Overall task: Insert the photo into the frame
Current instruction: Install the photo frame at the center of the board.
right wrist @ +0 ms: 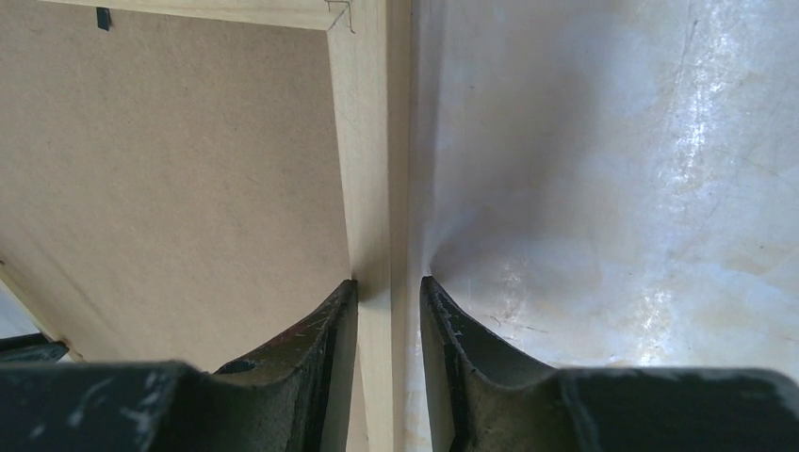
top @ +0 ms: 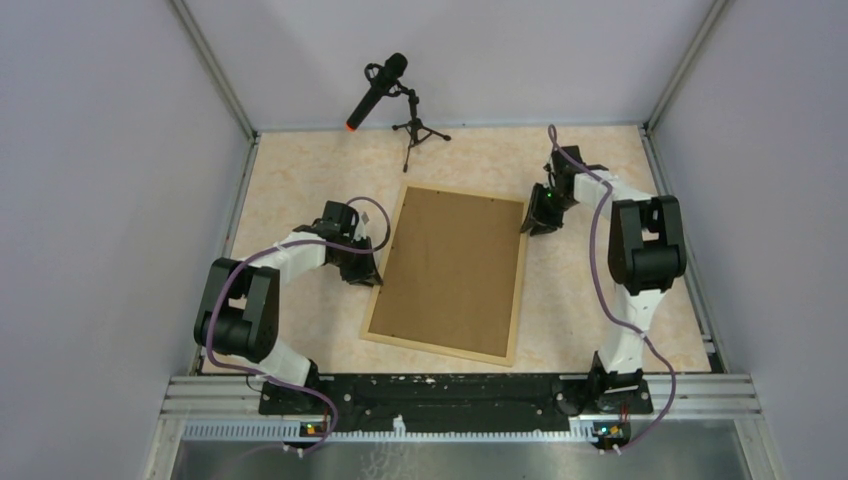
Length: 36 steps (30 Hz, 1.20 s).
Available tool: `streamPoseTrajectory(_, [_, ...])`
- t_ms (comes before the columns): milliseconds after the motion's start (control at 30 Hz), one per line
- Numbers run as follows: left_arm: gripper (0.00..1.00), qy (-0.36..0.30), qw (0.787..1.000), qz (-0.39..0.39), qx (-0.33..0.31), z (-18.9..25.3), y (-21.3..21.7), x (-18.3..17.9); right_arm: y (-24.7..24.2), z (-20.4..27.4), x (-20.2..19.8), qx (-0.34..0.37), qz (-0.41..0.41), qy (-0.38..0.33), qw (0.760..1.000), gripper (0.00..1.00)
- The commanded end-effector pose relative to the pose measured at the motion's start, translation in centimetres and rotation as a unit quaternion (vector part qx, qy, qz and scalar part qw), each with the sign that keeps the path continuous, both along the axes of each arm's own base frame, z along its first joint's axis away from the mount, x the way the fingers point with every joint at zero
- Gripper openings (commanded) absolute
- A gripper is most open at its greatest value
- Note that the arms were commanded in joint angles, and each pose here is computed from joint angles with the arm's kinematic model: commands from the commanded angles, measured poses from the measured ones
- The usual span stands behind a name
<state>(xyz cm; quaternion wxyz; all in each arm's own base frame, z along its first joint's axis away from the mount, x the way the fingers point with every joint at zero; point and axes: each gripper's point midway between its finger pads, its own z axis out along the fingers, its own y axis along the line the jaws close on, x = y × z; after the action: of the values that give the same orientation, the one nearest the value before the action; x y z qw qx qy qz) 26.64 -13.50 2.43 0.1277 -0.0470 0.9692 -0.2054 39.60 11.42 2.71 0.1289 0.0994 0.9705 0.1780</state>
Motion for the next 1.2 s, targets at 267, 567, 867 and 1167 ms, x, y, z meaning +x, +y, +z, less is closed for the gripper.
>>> streamPoseTrajectory(267, [0.0,0.035,0.997,0.014,0.062,-1.8,2.4,-1.8,-1.0,-1.7,-0.9,-0.041,0.003,0.013,0.999,0.3])
streamPoseTrajectory(567, [0.0,0.034,0.997,0.014,0.062,-1.8,2.3,-1.7,-1.1,-0.6,-1.6,-0.046,0.004,0.007,0.999,0.3])
streamPoseTrajectory(867, [0.0,0.033,0.998,0.012,0.06,-1.7,2.2,-1.7,-0.2,-4.2,-4.5,-0.086,0.001,0.034,0.996,0.3])
streamPoseTrajectory(1167, [0.0,0.03,0.998,0.006,0.057,-1.6,2.0,-1.8,0.4,-6.8,-3.1,-0.122,-0.007,0.05,0.991,0.29])
